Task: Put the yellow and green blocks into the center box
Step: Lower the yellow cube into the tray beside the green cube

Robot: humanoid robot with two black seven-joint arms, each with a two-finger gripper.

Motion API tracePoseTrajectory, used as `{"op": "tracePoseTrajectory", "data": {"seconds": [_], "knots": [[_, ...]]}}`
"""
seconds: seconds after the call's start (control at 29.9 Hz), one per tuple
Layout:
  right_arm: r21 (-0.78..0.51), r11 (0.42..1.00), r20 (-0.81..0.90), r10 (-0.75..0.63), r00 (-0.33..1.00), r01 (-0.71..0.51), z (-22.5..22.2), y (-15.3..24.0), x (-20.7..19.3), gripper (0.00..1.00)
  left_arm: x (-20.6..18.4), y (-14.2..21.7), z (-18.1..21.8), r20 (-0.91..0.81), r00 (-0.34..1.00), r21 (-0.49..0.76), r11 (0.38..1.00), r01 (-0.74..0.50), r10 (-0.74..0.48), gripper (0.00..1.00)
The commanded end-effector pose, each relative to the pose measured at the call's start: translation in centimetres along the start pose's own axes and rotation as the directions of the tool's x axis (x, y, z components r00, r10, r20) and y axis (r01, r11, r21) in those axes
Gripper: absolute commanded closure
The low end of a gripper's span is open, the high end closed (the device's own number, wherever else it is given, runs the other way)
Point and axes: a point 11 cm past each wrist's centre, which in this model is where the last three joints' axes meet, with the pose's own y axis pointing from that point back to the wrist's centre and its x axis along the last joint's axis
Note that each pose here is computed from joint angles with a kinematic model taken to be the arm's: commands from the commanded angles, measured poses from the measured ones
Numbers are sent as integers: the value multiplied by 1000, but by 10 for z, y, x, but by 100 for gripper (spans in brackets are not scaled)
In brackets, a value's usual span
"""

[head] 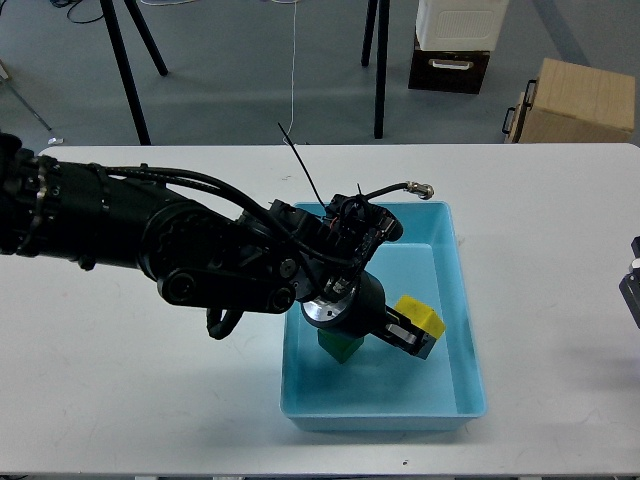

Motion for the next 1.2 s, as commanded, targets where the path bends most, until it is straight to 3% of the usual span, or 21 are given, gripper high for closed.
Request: {"op": "tracePoseTrajectory", "data": {"seconds": [0.0, 0.33, 0.5, 0.97, 1.04, 1.17], "knots": [[0, 1000, -1, -3, 1000, 3, 0, 0, -1, 0, 0, 0, 0, -1, 1000, -2, 1000, -3, 3, 14], [6, 1000, 17, -12, 1000, 12, 3, 2, -5, 0, 1, 0, 1, 1, 1000, -12, 1000, -3, 3, 14], [68, 998, 59, 4, 998, -8, 5, 10, 0, 0, 1, 1, 2, 2, 1000, -14, 1000, -4, 4, 14], [111, 993, 148, 31, 989, -48, 24, 31, 6, 0, 1, 1, 1, 2, 1000, -13, 1000, -3, 3, 24], [114, 992, 144, 29, 989, -46, 22, 31, 5, 0, 1, 1, 1, 2, 1000, -13, 1000, -3, 3, 31], [114, 993, 141, 27, 990, -44, 21, 30, 5, 0, -2, 1, -5, 6, 1000, 8, 1000, 7, -7, 66]]}}
